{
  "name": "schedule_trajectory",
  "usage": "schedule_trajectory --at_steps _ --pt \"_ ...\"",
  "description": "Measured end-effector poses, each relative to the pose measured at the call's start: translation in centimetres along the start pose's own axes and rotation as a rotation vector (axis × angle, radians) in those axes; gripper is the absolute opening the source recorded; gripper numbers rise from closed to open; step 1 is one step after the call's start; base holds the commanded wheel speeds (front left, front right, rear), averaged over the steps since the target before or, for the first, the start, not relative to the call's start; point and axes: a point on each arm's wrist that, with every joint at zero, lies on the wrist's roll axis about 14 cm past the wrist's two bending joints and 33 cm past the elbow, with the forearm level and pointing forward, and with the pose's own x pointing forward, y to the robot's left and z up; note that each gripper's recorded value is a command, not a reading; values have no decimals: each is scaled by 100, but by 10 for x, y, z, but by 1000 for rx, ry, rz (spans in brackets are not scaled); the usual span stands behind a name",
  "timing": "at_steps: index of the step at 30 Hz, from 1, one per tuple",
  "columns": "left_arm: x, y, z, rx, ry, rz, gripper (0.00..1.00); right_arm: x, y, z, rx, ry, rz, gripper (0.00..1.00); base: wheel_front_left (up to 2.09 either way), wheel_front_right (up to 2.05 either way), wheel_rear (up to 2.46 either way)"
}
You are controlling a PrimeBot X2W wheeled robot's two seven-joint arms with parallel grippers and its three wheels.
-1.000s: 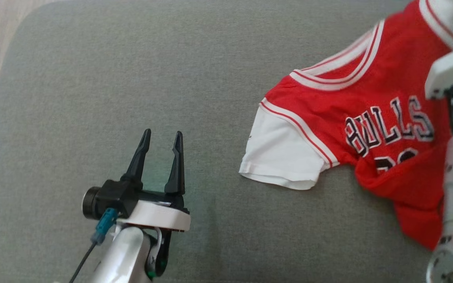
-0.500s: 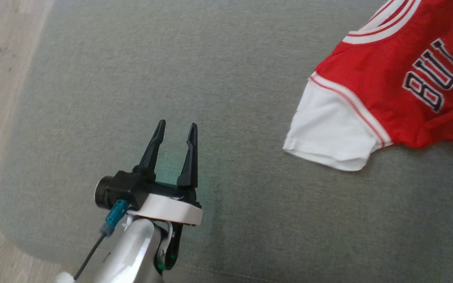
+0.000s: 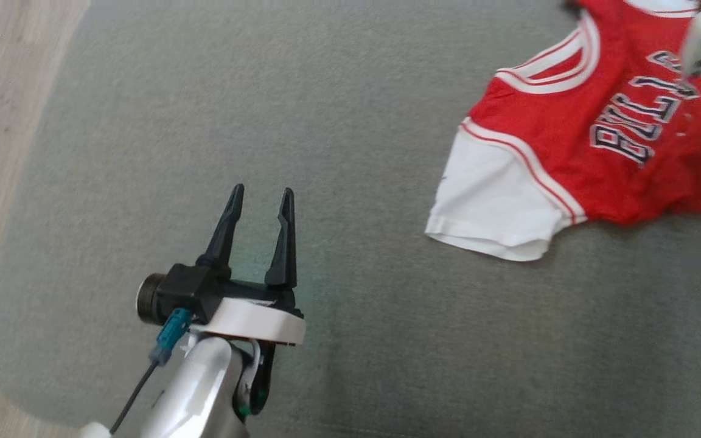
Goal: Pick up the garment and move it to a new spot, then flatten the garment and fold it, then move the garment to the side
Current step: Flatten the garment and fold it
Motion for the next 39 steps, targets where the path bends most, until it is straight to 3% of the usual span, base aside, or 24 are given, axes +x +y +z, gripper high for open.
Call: schedule_trajectory --at_steps 6,11,15,22,29,39 --pt "5 -21 12 20 -37 -68 100 -40 9 -2 131 -31 -14 100 0 0 0" --pt "10 -42 22 27 -70 -124 100 -88 -15 -2 233 -102 -106 100 0 0 0" --pt "8 -61 22 23 -69 -180 100 -142 -25 -32 315 -88 -168 100 0 0 0" --pt "13 -76 4 36 -19 -234 100 -227 4 -92 454 30 -182 100 0 0 0" --pt "48 -93 -27 112 113 -327 100 -229 -13 -90 474 -3 -236 100 0 0 0" --pt "120 -138 -57 246 295 -474 100 -241 -24 -122 480 79 -297 100 0 0 0"
